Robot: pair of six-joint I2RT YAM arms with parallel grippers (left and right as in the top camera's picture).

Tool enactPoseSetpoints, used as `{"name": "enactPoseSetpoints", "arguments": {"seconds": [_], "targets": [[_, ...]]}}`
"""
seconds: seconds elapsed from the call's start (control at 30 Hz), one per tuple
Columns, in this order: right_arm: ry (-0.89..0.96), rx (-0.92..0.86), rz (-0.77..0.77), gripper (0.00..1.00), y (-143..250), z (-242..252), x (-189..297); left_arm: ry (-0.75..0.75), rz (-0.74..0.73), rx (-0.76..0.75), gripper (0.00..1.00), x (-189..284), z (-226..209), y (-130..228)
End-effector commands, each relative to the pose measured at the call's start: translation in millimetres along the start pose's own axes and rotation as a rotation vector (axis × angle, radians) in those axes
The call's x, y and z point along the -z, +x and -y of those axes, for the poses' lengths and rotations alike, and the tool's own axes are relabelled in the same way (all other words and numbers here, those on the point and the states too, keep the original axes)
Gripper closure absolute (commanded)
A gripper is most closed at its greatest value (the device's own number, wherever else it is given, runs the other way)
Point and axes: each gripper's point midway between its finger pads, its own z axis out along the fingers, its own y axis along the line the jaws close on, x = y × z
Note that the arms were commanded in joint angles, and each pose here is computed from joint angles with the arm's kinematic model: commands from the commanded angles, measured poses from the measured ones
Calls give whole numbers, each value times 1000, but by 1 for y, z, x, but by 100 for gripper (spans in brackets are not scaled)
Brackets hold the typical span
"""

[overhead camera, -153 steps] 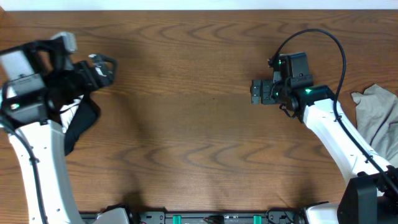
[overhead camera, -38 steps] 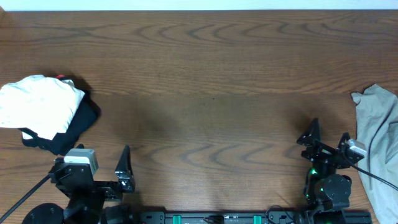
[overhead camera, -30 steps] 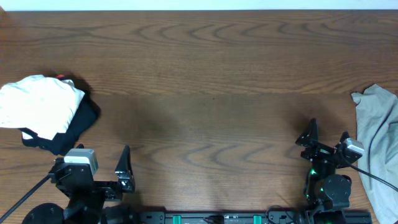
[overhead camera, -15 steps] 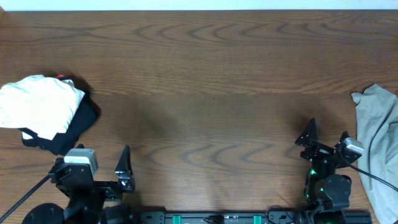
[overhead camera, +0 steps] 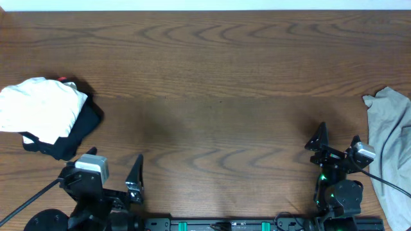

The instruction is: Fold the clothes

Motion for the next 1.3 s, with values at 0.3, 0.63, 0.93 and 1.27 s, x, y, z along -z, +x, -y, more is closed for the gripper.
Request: {"name": "enactPoseSetpoints", "arguments": {"seconds": [0.3, 0.63, 0.93, 1.27], "targets": [[-3, 19, -2, 1, 1, 0, 0, -62, -179, 20, 2, -53, -28, 73], [-3, 19, -2, 1, 1, 0, 0, -63, -49, -2, 2, -99, -42, 128], [-3, 19, -2, 1, 1, 0, 0, -66, 62, -35, 2, -123, -49, 142], [-3, 19, -2, 1, 1, 0, 0, -71, 224, -80, 2, -138, -55, 132]]}}
